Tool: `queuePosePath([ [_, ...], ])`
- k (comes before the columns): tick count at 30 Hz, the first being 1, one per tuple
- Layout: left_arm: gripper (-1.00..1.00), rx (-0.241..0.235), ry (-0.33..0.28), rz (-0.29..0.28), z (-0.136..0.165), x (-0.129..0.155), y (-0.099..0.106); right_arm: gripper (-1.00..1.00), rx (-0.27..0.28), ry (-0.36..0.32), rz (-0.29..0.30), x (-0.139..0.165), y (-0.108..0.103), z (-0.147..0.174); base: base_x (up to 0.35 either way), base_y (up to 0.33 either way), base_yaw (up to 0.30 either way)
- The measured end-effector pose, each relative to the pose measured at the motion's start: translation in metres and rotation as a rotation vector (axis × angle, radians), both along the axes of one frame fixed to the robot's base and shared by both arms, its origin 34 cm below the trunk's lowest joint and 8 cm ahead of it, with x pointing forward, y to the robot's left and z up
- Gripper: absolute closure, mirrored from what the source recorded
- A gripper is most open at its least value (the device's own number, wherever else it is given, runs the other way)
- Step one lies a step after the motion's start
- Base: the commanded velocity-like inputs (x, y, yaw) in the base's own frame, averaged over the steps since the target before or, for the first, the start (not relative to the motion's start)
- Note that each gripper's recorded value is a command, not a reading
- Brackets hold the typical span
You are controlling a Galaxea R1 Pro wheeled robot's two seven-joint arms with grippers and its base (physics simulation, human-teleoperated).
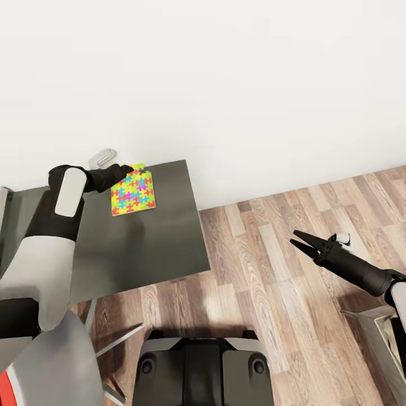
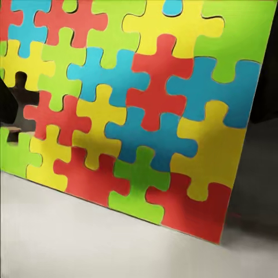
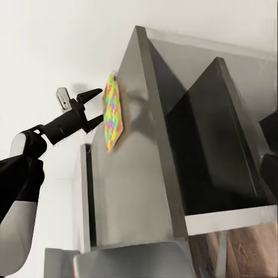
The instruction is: Put all the toys in the child's room - the three board games (two on the bed and one on the table), the two jigsaw puzzles on the table, and the tennis ball on the table - inside the toy box on the table in the child's room.
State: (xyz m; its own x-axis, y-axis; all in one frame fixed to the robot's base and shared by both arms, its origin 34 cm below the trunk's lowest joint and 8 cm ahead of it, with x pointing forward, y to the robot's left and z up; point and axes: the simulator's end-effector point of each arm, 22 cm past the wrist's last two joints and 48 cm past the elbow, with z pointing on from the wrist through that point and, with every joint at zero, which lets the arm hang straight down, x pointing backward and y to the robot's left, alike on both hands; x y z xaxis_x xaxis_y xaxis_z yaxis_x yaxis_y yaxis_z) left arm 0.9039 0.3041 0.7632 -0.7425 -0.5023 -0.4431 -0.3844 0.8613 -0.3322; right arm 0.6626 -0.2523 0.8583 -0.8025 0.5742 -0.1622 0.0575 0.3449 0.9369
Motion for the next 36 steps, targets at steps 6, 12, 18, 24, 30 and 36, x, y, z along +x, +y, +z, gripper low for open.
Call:
queuePosePath([
  [6, -1.00, 0.000, 0.000, 0.000, 0.000, 0.000, 0.000, -1.00, 0.001, 0.000, 0.000, 0.000, 0.000, 0.000, 0.000, 0.000, -0.229],
  [12, -1.00, 0.000, 0.000, 0.000, 0.000, -0.001, 0.000, -1.00, 0.001, 0.000, -0.001, 0.000, 0.000, 0.000, 0.000, 0.000, -0.101],
  [18, -1.00, -0.007, -0.002, 0.001, 0.000, -0.001, -0.001, -1.00, 0.001, 0.000, 0.000, 0.000, 0.000, 0.000, 0.000, 0.000, -0.031],
  [24, -1.00, 0.033, -0.003, 0.023, 0.001, -0.004, 0.025, -1.00, 0.000, -0.022, -0.017, 0.012, -0.004, 0.005, 0.000, 0.000, 0.000],
  [30, -1.00, 0.033, -0.003, 0.023, 0.001, -0.004, 0.025, -1.00, 0.000, -0.022, -0.017, 0.012, -0.004, 0.005, 0.000, 0.000, 0.000],
  [36, -1.00, 0.033, -0.003, 0.023, 0.001, -0.004, 0.025, -1.00, 0.000, -0.022, -0.017, 0.012, -0.004, 0.005, 0.000, 0.000, 0.000],
])
